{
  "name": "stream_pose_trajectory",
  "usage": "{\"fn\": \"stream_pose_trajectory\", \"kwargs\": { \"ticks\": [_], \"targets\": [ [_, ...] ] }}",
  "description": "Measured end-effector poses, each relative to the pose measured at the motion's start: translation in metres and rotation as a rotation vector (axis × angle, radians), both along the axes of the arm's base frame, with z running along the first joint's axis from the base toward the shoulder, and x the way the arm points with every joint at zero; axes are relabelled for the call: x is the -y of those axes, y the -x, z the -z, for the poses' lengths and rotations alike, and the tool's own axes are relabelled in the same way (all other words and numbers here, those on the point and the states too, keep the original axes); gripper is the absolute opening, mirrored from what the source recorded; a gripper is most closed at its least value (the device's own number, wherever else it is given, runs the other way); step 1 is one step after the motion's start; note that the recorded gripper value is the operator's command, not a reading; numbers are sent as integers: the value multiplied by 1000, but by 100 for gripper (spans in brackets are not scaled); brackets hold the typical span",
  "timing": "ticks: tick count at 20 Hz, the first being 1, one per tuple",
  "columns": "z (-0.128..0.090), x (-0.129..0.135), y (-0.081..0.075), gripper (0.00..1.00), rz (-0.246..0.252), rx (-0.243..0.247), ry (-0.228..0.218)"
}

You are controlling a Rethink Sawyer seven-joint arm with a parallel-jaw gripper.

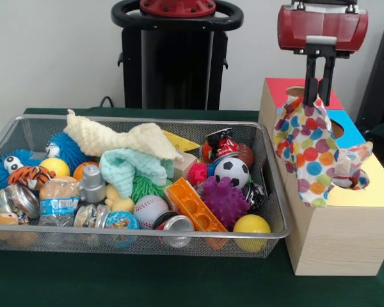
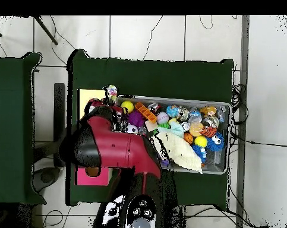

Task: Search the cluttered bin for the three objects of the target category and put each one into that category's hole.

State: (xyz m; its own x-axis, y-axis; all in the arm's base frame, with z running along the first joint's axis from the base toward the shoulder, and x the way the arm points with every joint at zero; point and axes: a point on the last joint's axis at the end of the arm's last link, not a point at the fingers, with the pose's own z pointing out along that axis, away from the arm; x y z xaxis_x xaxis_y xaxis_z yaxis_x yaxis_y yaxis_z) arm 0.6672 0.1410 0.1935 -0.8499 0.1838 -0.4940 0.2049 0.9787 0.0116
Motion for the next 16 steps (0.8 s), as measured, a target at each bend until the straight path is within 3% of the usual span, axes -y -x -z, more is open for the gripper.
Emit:
{"fn": "stream_pose_trajectory", "kwargs": {
  "ticks": [8,16],
  "targets": [
    [-18,-14,0,0,23,31,18],
    [-26,-44,-6,0,50,62,18]
  ]
}}
